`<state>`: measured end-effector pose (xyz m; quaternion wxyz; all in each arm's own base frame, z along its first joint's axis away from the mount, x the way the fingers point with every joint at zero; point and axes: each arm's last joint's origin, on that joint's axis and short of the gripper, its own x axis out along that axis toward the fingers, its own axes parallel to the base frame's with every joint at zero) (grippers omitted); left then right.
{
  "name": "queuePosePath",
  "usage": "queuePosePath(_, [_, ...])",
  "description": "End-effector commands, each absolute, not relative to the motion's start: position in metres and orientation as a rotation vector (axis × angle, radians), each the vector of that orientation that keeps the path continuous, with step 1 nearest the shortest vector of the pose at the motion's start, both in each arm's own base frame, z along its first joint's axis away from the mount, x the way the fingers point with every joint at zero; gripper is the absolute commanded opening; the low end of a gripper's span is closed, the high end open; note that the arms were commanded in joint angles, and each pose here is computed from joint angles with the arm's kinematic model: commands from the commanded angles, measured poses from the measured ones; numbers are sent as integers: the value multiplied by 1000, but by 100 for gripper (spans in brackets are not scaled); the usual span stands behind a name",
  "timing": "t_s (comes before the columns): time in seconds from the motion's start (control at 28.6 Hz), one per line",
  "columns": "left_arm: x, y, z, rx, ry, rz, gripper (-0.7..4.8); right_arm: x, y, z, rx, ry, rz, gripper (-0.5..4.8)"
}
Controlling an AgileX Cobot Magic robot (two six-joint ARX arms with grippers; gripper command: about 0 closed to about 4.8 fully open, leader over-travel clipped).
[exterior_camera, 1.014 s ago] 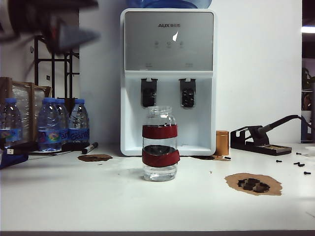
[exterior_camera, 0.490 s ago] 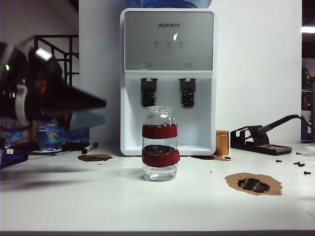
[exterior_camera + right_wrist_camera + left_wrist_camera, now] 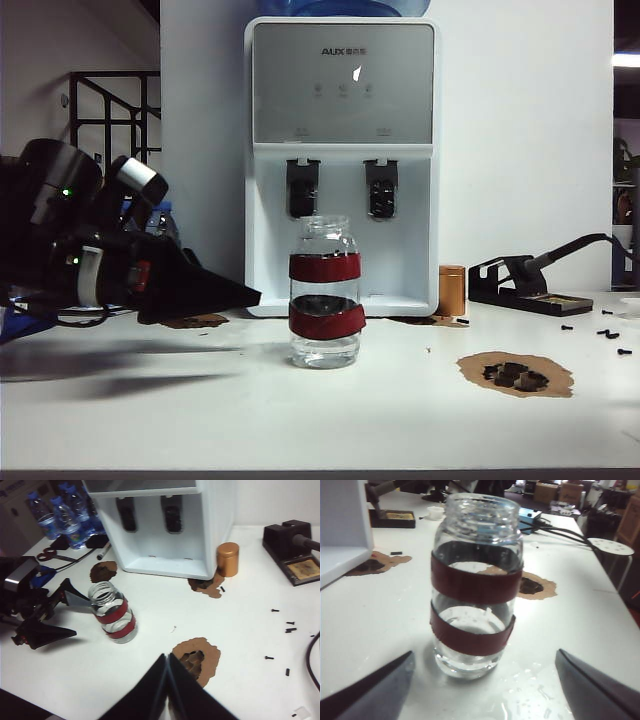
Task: Pick up the water bottle with two loops of red belts, then reach the front water dispenser and gently press the gray-black baffle horizontally to get a little water.
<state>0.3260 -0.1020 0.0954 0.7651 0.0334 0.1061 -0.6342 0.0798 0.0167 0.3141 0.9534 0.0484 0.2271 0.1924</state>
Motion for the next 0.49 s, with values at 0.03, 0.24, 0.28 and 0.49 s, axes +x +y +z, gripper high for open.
queuePosePath(0.03, [326, -109, 98, 95, 204, -1392, 479, 81, 16, 317, 83, 439, 369, -3])
queuePosePath(0.24, [322, -131, 99, 154, 209, -1340, 479, 82, 15, 319, 70, 419, 336, -3])
queuePosePath(0.28, [321, -133, 99, 157, 209, -1344, 479, 82, 15, 319, 67, 412, 327, -3])
queuePosePath(0.49, [323, -144, 101, 193, 206, -1296, 479, 84, 15, 322, 63, 378, 317, -3])
